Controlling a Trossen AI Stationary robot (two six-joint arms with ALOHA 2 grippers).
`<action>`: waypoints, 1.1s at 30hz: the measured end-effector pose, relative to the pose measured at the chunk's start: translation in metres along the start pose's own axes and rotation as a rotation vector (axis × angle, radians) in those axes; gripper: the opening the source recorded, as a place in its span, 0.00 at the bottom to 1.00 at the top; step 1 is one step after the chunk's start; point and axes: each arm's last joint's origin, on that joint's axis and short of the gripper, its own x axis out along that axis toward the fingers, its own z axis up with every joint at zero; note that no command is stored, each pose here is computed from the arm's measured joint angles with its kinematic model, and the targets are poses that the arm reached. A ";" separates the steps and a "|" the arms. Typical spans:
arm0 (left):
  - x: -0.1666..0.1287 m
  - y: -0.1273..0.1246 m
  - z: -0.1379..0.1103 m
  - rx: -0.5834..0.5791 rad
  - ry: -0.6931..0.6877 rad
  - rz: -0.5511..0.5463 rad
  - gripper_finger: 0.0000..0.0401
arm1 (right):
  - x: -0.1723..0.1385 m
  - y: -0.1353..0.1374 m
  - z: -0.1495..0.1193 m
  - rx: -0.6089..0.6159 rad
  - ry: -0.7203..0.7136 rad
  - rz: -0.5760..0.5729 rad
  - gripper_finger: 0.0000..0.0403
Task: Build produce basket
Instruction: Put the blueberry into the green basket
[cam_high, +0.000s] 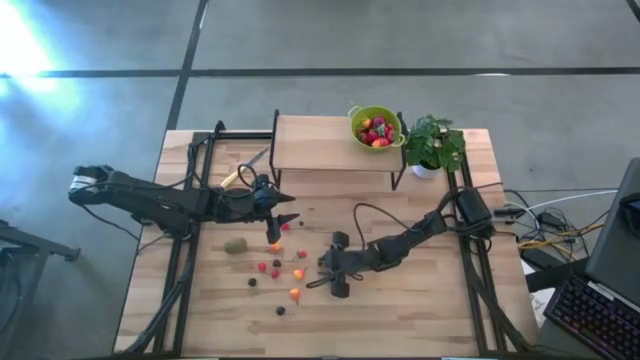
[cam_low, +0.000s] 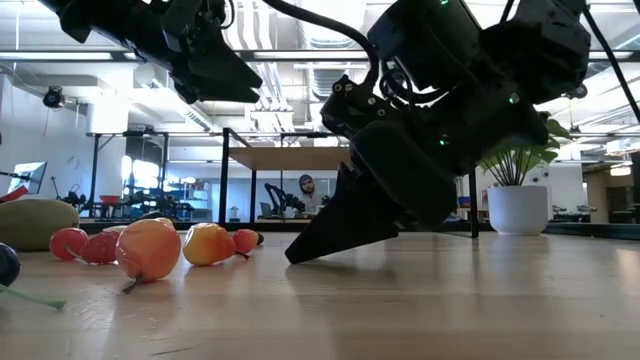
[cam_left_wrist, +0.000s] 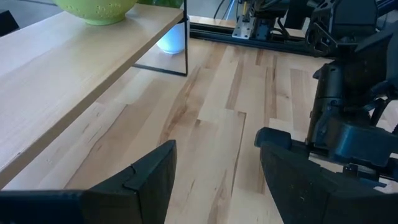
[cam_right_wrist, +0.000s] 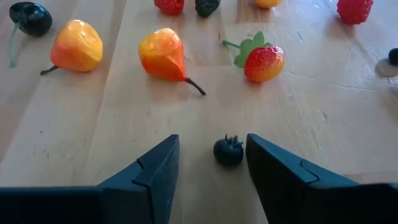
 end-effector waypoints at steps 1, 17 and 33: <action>0.000 0.000 0.000 0.000 0.001 0.000 0.59 | 0.000 0.000 0.000 0.000 0.000 -0.001 0.43; 0.000 0.000 0.000 -0.002 0.001 0.000 0.59 | 0.000 0.000 0.000 -0.005 0.001 -0.004 0.15; 0.000 0.000 0.000 -0.003 0.001 0.000 0.59 | -0.015 -0.003 0.011 -0.044 0.024 -0.032 0.15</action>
